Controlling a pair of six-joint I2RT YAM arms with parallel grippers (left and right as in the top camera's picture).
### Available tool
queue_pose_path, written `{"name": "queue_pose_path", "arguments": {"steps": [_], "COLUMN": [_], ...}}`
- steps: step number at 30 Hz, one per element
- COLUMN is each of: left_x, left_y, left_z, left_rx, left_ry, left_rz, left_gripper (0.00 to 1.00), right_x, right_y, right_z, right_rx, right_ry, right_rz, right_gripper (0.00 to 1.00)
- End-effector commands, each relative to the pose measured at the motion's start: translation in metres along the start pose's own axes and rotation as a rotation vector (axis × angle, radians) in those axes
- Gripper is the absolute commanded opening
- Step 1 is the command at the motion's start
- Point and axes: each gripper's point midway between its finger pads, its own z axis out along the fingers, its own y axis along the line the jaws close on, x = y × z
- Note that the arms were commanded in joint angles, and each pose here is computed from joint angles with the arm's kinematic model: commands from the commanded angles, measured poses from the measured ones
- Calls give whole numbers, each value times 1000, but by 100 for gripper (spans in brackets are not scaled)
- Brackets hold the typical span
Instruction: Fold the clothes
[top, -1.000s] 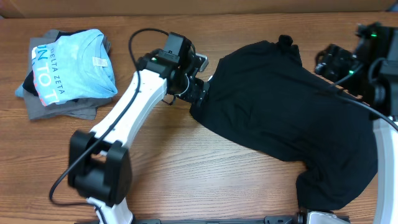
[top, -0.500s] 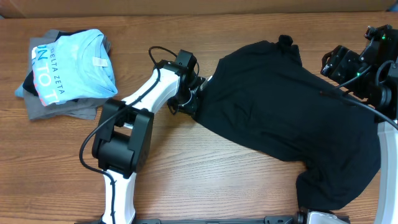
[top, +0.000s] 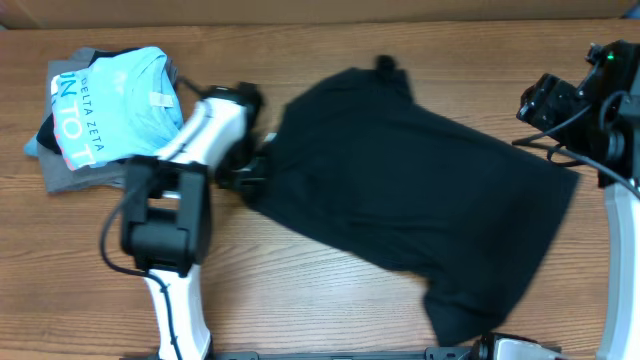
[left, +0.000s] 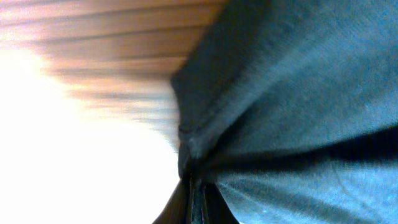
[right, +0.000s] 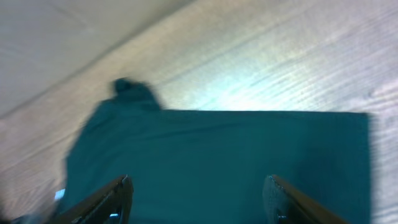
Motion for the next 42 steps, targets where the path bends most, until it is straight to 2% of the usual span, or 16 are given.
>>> {"name": "queue_pose_path", "arguments": {"steps": [1,5,9,11,14,16,18,24,31,42], "left_x": [1,3,2,3,7,9,12,15,12,13], "left_y": [49,70,81,82,83,82,82,83,83,83], "left_z": [-11,-28,-60,-78,-102,-116,-125,-135,-136,-136], "left_rx": [-66,-45,-18,-8,8,20,28,34,36,35], "left_ry": [-4,-36,-136,-195,-272,-316,-346,-376,-391,-387], "left_rz": [-147,-219,-261,-263,-266,-267,-268,-269,-264,-261], "left_gripper": [4,4,5,16,43,52,57,61,63,63], "right_x": [-2,5,15,21,32,41,50,75,65,93], "right_y": [-20,-43,-74,-91,-115,-129,-140,-156,-163,-161], "right_z": [23,54,88,104,128,145,160,199,236,250], "right_rx": [84,144,213,244,284,309,326,334,289,265], "right_ry": [39,124,219,263,335,383,420,518,452,524], "right_rz": [74,113,169,198,225,251,270,250,152,171], "right_gripper": [70,70,71,71,71,71,71,70,70,47]}}
